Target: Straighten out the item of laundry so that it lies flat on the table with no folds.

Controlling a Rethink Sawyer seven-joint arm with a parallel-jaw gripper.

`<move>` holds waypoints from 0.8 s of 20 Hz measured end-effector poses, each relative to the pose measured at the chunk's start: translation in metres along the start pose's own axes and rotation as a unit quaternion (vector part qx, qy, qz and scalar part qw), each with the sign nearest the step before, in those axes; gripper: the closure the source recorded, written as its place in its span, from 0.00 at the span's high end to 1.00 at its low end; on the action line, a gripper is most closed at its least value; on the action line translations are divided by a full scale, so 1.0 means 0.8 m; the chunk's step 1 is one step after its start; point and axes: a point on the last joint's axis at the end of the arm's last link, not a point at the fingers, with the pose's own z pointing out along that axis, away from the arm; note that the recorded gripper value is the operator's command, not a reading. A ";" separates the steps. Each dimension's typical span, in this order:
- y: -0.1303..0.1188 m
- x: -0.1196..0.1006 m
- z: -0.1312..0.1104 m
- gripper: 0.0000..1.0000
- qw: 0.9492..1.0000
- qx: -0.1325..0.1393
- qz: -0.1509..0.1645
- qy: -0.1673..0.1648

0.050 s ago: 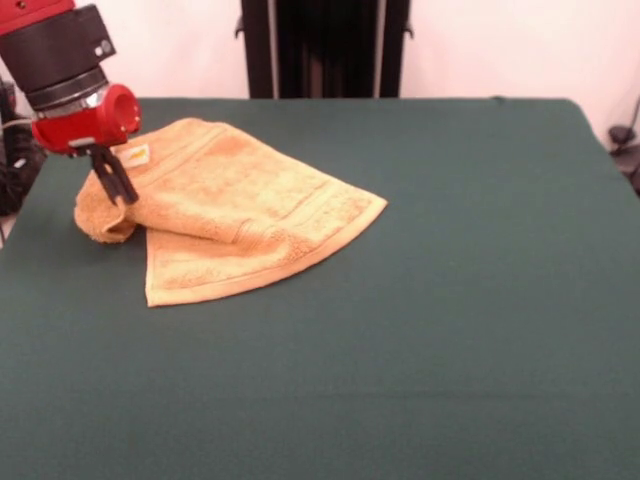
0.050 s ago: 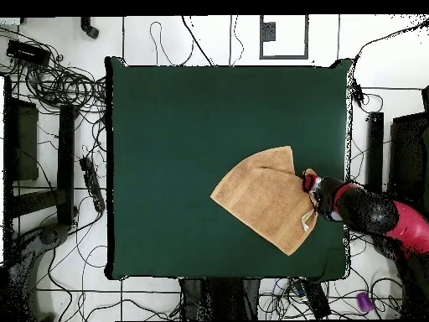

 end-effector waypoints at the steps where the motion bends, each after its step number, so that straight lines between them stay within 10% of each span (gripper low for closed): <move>1: 0.000 0.001 0.001 0.00 1.000 -0.003 0.001 0.001; 16: 0.016 0.003 0.006 0.00 0.998 -0.056 -0.011 0.022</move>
